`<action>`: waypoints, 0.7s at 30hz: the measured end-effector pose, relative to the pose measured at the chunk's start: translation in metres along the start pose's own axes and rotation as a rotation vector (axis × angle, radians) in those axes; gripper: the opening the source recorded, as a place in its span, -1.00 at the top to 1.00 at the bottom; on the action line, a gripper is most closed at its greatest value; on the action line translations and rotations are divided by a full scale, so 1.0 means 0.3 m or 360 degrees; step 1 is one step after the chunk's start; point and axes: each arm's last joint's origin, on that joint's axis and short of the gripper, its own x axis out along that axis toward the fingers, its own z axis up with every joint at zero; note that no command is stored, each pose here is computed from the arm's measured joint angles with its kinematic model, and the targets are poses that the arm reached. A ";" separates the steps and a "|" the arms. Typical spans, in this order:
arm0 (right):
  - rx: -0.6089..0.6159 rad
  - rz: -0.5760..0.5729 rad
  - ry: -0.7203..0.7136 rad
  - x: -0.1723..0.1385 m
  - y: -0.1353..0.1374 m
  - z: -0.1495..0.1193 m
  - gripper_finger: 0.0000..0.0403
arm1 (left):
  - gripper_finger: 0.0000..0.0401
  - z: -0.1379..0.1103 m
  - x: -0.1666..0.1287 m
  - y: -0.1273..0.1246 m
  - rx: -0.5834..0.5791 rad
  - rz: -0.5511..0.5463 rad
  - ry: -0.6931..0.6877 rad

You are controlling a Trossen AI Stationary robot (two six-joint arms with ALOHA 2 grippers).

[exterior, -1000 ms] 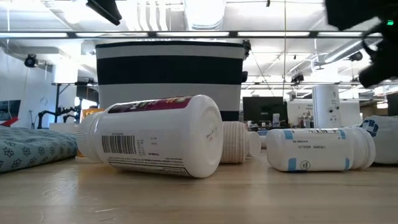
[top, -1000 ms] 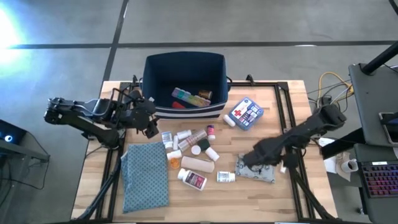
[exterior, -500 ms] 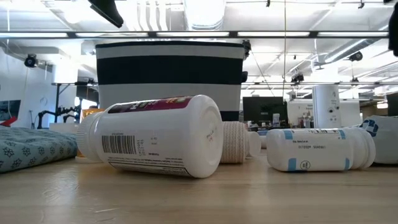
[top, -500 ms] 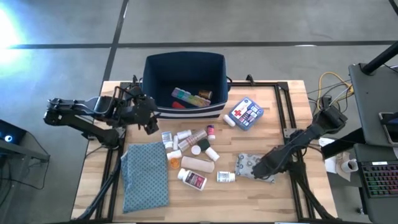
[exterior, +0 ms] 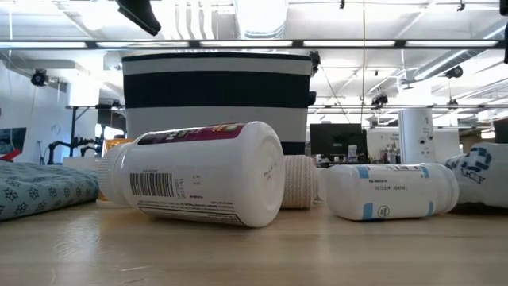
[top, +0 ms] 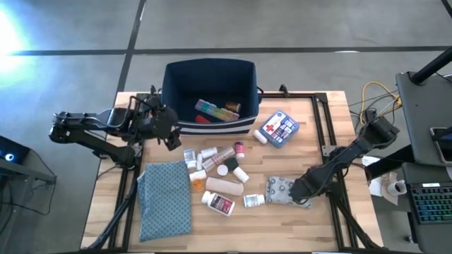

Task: Pick & place medical supplies in basket/bin
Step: Put the white rolled gauze into the blue bin

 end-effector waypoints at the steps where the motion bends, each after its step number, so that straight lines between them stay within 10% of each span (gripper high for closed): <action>1: -0.0026 0.0011 -0.0012 0.002 -0.001 0.003 -0.12 | -0.24 0.001 0.001 0.001 -0.0005 0.0001 -0.0003; 10: -0.0218 0.0108 -0.0001 0.012 -0.005 0.017 0.00 | -0.24 0.010 0.001 -0.001 -0.0036 -0.0007 -0.0038; 21: -0.0172 0.0301 0.0015 -0.008 -0.015 0.029 0.61 | -0.24 0.022 0.000 -0.004 -0.0090 -0.0022 -0.0087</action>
